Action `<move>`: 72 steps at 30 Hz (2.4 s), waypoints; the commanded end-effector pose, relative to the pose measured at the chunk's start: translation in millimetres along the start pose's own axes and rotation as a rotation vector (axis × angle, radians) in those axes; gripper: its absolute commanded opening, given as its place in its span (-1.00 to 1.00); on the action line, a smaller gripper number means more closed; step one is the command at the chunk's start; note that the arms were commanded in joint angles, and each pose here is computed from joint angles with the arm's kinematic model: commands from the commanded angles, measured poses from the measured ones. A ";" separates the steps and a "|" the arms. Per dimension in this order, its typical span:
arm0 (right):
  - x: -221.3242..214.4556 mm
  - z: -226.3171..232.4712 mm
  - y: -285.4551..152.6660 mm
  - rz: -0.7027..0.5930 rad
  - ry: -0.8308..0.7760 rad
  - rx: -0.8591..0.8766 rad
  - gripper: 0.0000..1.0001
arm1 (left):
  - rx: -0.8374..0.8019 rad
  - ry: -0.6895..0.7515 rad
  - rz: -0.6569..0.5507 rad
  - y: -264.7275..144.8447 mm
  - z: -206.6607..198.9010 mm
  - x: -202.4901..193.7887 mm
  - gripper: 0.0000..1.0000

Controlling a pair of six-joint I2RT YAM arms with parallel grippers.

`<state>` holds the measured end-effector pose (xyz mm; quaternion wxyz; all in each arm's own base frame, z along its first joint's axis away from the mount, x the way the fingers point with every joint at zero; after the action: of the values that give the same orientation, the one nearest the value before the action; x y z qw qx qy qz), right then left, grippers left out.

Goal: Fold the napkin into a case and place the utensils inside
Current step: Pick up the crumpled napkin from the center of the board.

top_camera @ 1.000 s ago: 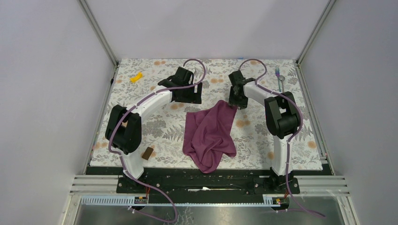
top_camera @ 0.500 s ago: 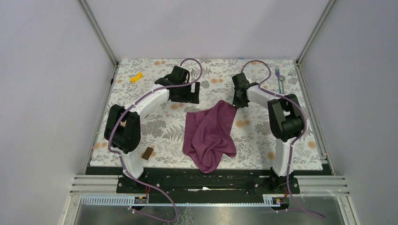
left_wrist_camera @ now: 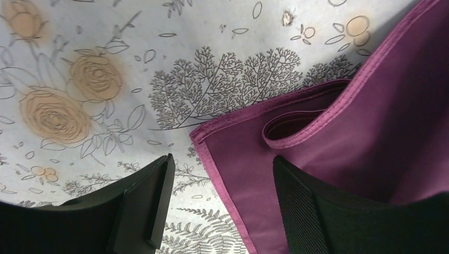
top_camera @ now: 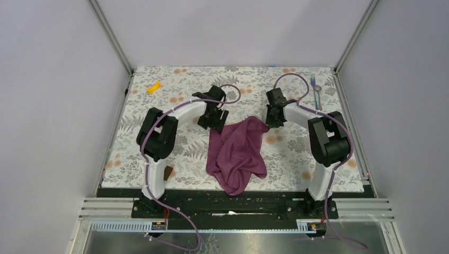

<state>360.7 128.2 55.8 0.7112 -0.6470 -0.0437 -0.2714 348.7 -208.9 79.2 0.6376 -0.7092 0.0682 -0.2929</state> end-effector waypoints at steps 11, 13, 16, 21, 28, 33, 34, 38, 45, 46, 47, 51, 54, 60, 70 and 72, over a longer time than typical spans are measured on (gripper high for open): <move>9.9 3.5 -18.0 -0.022 -0.019 0.026 -0.76 | 0.101 0.070 0.095 29.1 4.0 -6.9 0.32; 13.4 1.7 -24.1 -0.034 -0.029 0.012 -0.52 | 0.087 0.071 0.106 32.7 2.4 -8.4 0.19; 21.3 -1.2 -39.6 -0.089 -0.032 0.002 0.02 | 0.082 0.073 0.109 34.2 2.3 -8.4 -0.03; 39.8 -3.9 -80.3 -0.242 -0.023 0.030 0.99 | 0.111 0.080 0.069 21.2 5.0 0.0 -0.31; 39.5 15.8 -67.7 -0.158 0.012 0.202 0.98 | 0.124 0.083 -0.013 -1.1 5.5 13.4 -0.46; 29.3 26.0 -41.3 0.001 0.052 0.001 0.99 | 0.102 0.075 -0.040 -9.0 2.2 18.5 -0.58; 30.3 25.3 -38.4 0.014 0.079 -0.047 0.99 | 0.093 0.072 -0.045 -10.6 1.0 19.5 -0.59; 27.1 28.7 -25.1 0.045 0.087 -0.147 0.99 | 0.072 0.069 -0.059 -14.9 -2.6 22.4 -0.64; 9.2 31.6 -9.9 0.088 0.049 -0.198 0.77 | 0.038 0.072 -0.086 -23.4 -10.3 27.2 -0.67; 9.6 31.4 -7.5 0.080 0.045 -0.202 0.75 | 0.035 0.072 -0.090 -24.8 -11.0 27.7 -0.67; 9.8 31.4 -4.1 0.075 0.043 -0.205 0.71 | 0.032 0.072 -0.094 -26.4 -11.4 28.2 -0.67; 13.4 34.9 3.9 0.062 0.026 -0.187 0.61 | 0.027 0.075 -0.100 -29.7 -12.8 28.1 -0.68; 13.6 33.3 12.3 0.058 0.021 -0.173 0.59 | 0.025 0.075 -0.105 -32.1 -13.4 28.1 -0.68; 8.0 22.3 27.2 0.085 0.031 -0.155 0.51 | 0.021 0.076 -0.117 -37.1 -14.1 29.1 -0.68; -3.6 -0.3 42.1 0.098 0.073 -0.088 -0.49 | 0.062 0.077 -0.133 -43.5 -8.4 30.4 -0.71; 2.6 1.3 37.2 0.072 0.052 -0.076 -0.70 | 0.067 0.077 -0.146 -46.0 -8.3 31.8 -0.73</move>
<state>388.0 132.8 53.8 0.6938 -0.6620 0.0003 -0.2837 353.3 -222.3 103.6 0.6410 -0.6867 0.0683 -0.3360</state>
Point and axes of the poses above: each gripper's point midway between its finger pads, its own y axis out along the fingers, its own z axis along the line the jaws close on, x = y × z, the point moved 5 cm from there along -y, back along the fingers, and after that the axes turned 11 degrees about y, right-handed, at the moved point
